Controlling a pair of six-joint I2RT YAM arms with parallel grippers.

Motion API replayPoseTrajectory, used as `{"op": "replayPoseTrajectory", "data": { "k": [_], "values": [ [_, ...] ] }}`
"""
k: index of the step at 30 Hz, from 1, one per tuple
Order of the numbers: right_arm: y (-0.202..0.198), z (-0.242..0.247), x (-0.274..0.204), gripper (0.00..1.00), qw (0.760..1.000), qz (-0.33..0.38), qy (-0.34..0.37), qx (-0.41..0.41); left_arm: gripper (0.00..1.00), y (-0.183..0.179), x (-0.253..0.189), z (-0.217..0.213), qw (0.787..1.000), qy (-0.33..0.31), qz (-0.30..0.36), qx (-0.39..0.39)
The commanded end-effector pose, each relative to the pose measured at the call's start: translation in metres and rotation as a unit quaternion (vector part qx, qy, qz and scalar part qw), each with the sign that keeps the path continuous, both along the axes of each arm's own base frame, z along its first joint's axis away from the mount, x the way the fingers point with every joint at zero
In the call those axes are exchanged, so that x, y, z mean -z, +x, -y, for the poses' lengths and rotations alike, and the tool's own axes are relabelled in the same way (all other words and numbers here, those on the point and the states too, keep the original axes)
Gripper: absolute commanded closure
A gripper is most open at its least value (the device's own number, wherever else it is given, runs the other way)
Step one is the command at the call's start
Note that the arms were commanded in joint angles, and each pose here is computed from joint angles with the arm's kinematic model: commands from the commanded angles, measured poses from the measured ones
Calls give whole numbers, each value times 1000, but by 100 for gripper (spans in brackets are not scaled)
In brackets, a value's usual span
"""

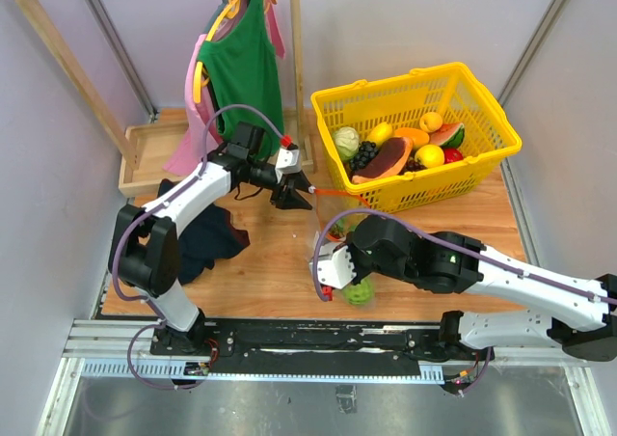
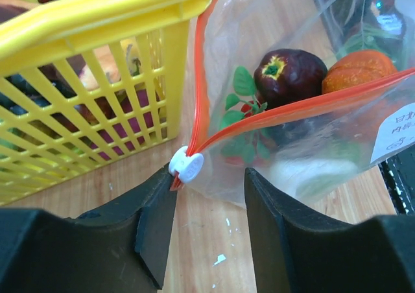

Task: Place the food in the zip-top bag and seal the zipper
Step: Zip the zipper food storage bag at the center of the board.

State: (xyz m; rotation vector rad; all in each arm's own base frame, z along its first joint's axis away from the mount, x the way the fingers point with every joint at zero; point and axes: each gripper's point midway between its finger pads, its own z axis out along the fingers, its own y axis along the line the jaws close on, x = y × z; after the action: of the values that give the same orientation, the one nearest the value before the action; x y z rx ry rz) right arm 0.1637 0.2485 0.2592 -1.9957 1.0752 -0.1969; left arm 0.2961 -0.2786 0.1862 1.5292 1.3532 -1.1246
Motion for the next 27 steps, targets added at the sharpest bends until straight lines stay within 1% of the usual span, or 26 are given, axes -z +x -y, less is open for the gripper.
{"op": "replayPoseTrajectory", "data": {
  "k": [1,4,6,9,13,16,17,20,23,27],
  "values": [
    [-3,-6,-7,99,1000,19,10,-18,50,-4,-17,9,999,-21,17,23],
    [-4,-6,-8,99,1000,19,10,-19,51,-1,-15,14,999,-22,12,21],
    [-4,-6,-7,99,1000,19,9,-20,54,1,-15,16,999,-21,9,22],
    [-4,-6,-7,99,1000,20,8,-20,61,1,-19,17,999,-20,8,24],
    [-3,-4,-7,99,1000,24,7,-18,77,0,-27,15,999,-18,19,20],
    [1,2,-10,99,999,35,5,-6,97,-1,-34,10,999,-7,34,6],
    [2,5,-10,99,999,39,5,-1,99,-2,-37,8,999,-3,39,-1],
    [6,13,-12,99,998,56,7,11,100,-2,-48,2,998,3,49,-37],
    [10,20,-12,99,997,75,8,20,100,-6,-62,-6,995,-2,72,-71],
    [13,27,-12,99,996,80,21,30,100,-16,-76,-20,988,-10,98,-122]
  ]
}}
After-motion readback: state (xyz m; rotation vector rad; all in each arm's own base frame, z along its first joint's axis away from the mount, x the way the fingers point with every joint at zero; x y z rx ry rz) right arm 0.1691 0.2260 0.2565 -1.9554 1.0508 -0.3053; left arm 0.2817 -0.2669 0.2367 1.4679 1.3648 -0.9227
